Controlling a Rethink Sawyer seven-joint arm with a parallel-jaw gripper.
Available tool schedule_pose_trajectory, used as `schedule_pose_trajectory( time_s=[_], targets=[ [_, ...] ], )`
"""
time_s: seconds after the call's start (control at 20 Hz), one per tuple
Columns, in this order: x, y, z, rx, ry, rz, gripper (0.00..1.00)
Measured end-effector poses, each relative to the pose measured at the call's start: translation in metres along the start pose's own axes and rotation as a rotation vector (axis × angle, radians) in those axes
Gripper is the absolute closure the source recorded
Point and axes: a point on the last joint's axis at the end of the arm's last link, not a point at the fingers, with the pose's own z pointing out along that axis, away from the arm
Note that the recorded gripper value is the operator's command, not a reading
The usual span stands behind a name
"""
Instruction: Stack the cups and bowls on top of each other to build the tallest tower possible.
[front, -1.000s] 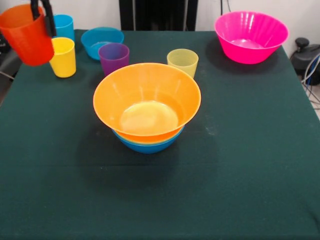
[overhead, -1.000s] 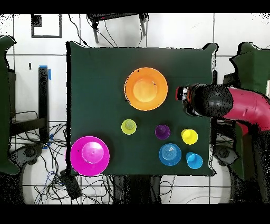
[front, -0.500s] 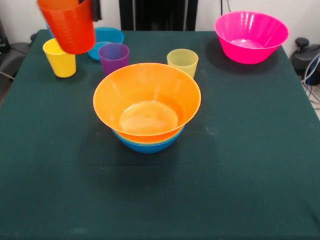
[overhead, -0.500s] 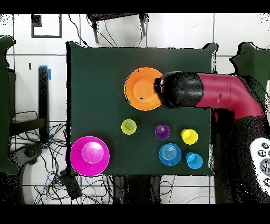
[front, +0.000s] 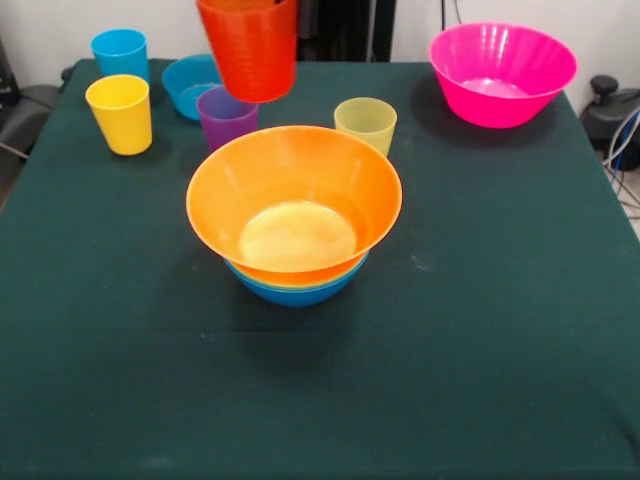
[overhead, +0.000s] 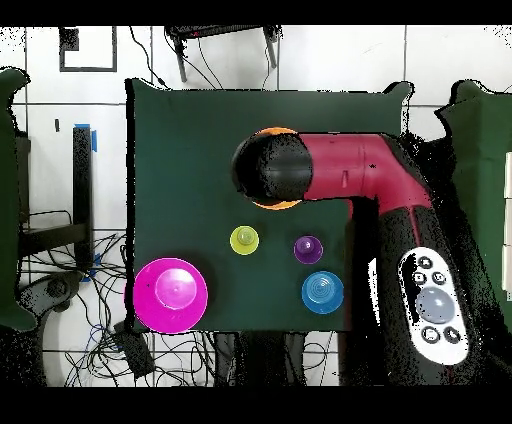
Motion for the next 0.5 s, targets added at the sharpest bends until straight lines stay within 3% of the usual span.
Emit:
schedule_pose_trajectory(
  time_s=[0.2,0.5],
  targets=[
    [0.006,0.012,0.008,0.012,0.018,0.037,1.0],
    [0.01,0.013,0.027,0.017,0.048,0.081,1.0]
  ],
)
